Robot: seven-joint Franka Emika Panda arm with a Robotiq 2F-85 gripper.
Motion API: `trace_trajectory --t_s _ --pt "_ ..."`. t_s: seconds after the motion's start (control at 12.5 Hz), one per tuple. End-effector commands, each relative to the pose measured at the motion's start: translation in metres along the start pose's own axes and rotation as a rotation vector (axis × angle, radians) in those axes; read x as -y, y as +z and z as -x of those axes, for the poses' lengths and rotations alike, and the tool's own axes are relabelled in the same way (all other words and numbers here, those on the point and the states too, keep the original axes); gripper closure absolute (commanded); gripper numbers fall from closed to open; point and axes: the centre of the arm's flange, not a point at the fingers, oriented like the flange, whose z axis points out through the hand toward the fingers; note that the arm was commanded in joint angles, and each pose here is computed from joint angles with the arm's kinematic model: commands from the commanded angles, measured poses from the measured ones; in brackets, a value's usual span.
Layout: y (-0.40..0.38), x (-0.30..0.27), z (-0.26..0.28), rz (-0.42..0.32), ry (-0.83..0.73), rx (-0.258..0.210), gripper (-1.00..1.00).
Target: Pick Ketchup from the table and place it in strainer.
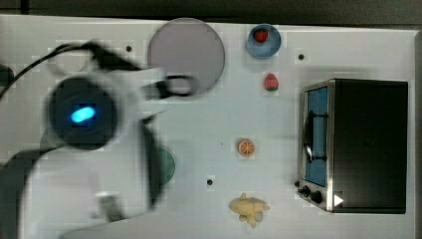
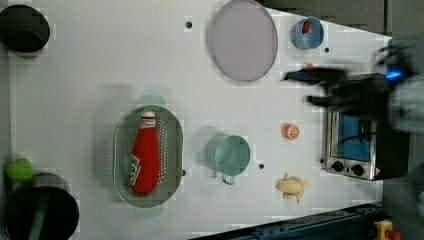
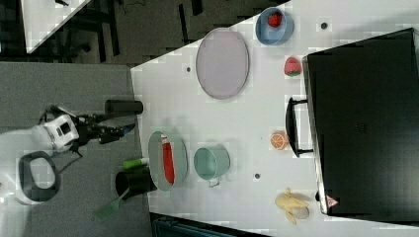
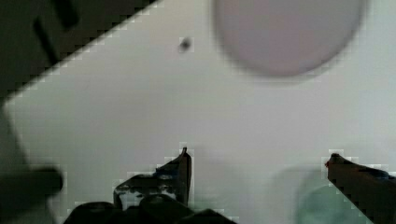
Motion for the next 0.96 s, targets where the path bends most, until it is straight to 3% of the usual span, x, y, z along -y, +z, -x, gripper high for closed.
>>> trace_trajectory --t_s 0.08,0.32,0.48,0.8,0.96 --pt "-0.046 -0.111 -0.086 0.074 0.285 0.043 -1.0" --pt "-0.096 -0.155 -0.107 0.189 0.338 0.046 -1.0" --pt "-0.118 -0.154 -0.112 0.224 0.316 -0.019 -1.0" --pt "-0.118 -0.144 -0.108 0.239 0.381 -0.043 -1.0" --pt "-0.115 -0.139 -0.103 0.251 0.37 -0.025 -1.0"
